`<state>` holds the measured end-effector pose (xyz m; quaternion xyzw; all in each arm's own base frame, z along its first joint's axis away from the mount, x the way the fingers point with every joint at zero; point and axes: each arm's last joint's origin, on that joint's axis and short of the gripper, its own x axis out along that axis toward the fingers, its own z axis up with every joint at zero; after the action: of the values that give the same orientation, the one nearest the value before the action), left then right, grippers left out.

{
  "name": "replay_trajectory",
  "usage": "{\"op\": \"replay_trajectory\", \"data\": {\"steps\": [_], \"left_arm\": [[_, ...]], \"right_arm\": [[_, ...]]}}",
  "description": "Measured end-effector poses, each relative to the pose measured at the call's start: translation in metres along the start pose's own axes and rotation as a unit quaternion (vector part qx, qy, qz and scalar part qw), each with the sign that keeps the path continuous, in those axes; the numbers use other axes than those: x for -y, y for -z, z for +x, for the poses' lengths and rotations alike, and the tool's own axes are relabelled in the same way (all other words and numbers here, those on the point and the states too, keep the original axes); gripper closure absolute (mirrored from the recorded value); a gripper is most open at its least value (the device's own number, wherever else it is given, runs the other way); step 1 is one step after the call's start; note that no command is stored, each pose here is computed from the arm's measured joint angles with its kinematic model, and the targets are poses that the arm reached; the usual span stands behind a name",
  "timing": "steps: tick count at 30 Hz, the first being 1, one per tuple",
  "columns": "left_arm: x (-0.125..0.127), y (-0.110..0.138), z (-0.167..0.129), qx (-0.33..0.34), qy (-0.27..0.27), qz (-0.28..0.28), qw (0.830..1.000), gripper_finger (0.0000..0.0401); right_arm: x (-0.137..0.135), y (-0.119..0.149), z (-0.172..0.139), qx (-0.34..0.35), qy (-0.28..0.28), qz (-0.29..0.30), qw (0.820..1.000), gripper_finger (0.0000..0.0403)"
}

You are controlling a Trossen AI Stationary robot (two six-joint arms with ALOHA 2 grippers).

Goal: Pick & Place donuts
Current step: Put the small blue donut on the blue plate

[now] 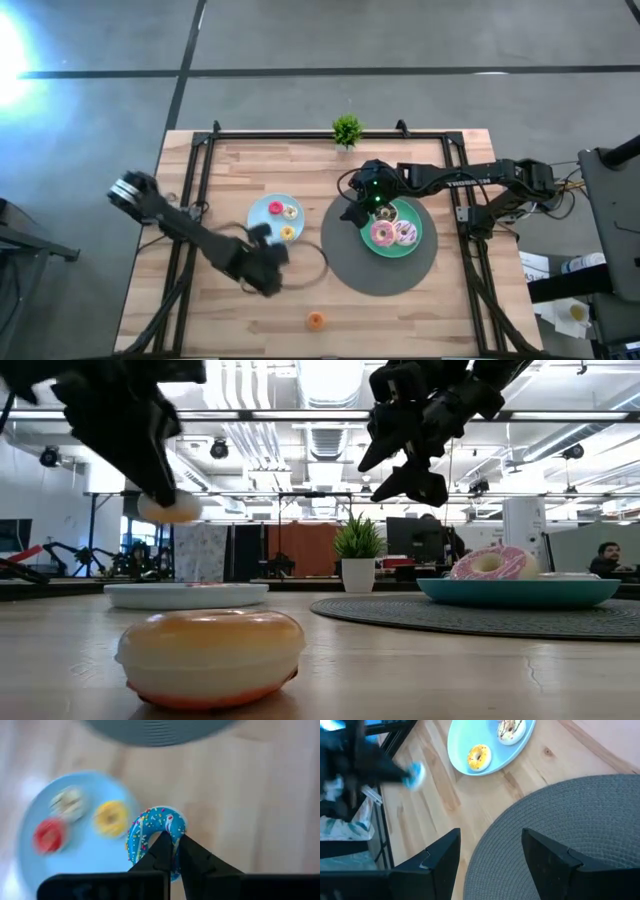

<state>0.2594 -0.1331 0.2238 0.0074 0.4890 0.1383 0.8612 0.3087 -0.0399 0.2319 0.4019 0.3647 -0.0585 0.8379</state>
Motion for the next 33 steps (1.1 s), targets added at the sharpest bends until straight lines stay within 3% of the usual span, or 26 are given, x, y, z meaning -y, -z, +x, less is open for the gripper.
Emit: {"op": "replay_trajectory", "data": {"steps": [5, 13, 25, 33], "left_arm": [[-0.049, 0.022, -0.008, 0.017, -0.019, -0.134, 0.991, 0.04], [-0.101, 0.056, 0.028, -0.023, -0.044, -0.215, 0.975, 0.04], [-0.128, 0.061, 0.06, -0.044, -0.103, -0.213, 0.971, 0.0398], [-0.125, 0.058, 0.063, -0.051, -0.065, -0.227, 0.97, 0.0319]], "right_arm": [[0.0, 0.0, 0.0, 0.001, -0.001, -0.007, 1.0, 0.02], [-0.001, -0.001, 0.0, 0.007, -0.006, -0.01, 1.0, 0.02], [-0.002, -0.001, 0.0, 0.005, -0.007, -0.01, 1.0, 0.0199], [-0.002, -0.001, 0.0, 0.005, -0.007, -0.01, 1.0, 0.02]]}}
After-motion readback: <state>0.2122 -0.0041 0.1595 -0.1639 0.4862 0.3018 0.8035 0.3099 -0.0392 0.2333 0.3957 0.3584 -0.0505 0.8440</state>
